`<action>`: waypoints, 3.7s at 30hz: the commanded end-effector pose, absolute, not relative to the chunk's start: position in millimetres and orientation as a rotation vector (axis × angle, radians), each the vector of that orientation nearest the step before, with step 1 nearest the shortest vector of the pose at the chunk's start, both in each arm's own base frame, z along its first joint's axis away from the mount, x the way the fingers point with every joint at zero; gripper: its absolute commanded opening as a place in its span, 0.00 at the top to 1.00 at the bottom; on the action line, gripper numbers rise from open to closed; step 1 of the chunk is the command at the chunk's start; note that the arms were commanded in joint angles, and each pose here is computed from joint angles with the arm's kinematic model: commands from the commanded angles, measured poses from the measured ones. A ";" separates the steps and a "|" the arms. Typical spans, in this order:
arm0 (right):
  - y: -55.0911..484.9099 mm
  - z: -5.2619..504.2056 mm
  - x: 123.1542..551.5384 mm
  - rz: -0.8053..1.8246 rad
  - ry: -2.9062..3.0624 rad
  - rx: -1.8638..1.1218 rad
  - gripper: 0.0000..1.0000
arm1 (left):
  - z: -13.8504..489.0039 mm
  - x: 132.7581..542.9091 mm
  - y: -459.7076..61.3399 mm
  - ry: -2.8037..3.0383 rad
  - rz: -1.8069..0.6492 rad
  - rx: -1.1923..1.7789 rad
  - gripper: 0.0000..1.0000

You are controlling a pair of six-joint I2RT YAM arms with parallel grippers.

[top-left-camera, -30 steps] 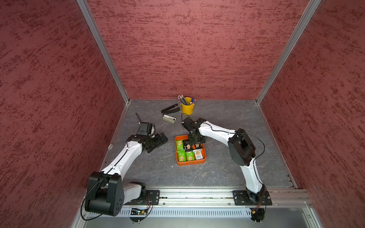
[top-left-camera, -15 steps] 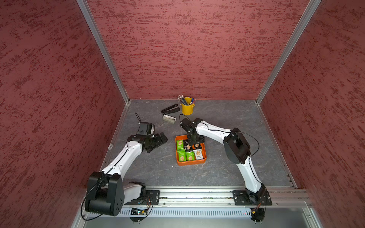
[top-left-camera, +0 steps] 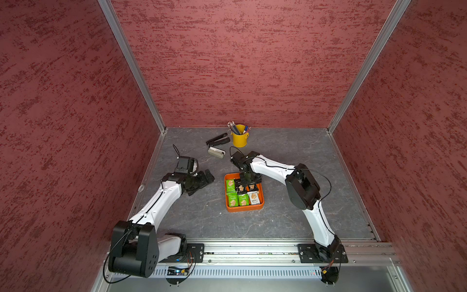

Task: Take the cookies out of the storage box
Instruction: Pick up the cookie from the storage box, then place the cookie at the center of the board.

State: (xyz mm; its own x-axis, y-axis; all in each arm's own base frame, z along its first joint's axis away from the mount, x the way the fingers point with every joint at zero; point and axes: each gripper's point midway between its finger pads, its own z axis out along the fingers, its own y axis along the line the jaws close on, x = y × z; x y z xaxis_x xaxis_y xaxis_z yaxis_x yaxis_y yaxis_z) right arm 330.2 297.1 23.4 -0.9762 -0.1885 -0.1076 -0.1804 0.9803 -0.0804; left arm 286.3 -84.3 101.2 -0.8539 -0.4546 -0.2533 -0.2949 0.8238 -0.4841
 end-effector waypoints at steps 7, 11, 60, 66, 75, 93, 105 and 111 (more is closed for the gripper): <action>293.7 -1.8 319.4 -0.121 3.052 -0.306 0.42 | 104.7 284.4 -83.1 2.633 -0.627 -0.551 0.00; 296.6 -2.9 318.7 -0.097 3.057 -0.320 0.42 | 105.6 283.2 -82.7 2.630 -0.626 -0.554 0.00; 316.3 126.9 331.7 0.226 2.842 -0.259 0.66 | 117.4 305.8 -103.3 2.612 -0.720 -0.500 0.00; 292.1 144.2 331.4 0.229 2.821 -0.204 0.66 | 121.9 320.0 -125.2 2.614 -0.745 -0.401 0.00; 227.9 140.6 354.7 0.175 2.848 -0.168 0.66 | 111.3 329.2 -153.5 2.675 -0.734 -0.362 0.00; 120.8 72.5 432.8 0.120 2.957 -0.079 0.66 | 105.6 346.1 -177.0 2.651 -0.588 -0.483 0.00; 107.7 42.6 455.2 0.084 2.985 -0.072 0.62 | 105.2 356.5 -174.9 2.640 -0.528 -0.514 0.00; 107.7 34.1 456.9 0.081 2.998 -0.056 0.59 | 104.7 359.0 -174.2 2.648 -0.507 -0.499 0.00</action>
State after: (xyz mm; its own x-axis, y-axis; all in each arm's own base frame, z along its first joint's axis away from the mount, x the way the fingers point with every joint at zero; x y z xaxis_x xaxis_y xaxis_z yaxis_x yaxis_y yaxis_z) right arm 448.3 109.7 31.5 -0.9923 -0.0355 -0.1183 -0.0423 0.9975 0.0558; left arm 355.5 -174.2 101.5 -0.8599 -0.4170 -0.2945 -0.2703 0.8613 -0.4303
